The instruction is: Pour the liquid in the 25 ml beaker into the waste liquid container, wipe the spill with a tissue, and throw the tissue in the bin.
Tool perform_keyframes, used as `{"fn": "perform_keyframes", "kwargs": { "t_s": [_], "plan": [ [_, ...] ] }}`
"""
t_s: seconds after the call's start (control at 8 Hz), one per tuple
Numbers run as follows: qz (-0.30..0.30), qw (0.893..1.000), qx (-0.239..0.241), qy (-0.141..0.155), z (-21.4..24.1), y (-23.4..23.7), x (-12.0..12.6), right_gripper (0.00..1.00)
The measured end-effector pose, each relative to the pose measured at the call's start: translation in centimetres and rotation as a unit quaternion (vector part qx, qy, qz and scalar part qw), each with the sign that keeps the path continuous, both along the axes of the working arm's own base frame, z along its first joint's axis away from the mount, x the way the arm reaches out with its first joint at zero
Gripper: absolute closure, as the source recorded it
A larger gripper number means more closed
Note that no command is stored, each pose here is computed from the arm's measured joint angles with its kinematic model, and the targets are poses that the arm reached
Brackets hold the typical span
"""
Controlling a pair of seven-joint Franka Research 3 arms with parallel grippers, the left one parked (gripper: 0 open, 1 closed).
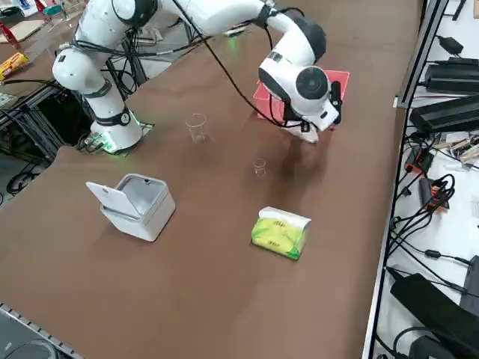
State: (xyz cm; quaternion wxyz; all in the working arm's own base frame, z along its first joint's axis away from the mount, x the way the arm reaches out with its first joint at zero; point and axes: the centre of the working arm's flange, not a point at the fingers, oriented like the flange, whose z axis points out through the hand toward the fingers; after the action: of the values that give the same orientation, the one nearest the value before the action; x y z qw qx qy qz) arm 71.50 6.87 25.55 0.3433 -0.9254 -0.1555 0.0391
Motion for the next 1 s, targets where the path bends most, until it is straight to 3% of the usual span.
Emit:
{"fn": "perform_keyframes", "kwargs": {
  "t_s": [0.5, 1.0],
  "plan": [
    [0.021, 0.997, -0.074, -0.018, 9.3, -3.9, -1.1, 0.98],
    [0.031, 0.988, -0.147, 0.041, 16.9, -10.0, -5.4, 0.98]
  ]
}}
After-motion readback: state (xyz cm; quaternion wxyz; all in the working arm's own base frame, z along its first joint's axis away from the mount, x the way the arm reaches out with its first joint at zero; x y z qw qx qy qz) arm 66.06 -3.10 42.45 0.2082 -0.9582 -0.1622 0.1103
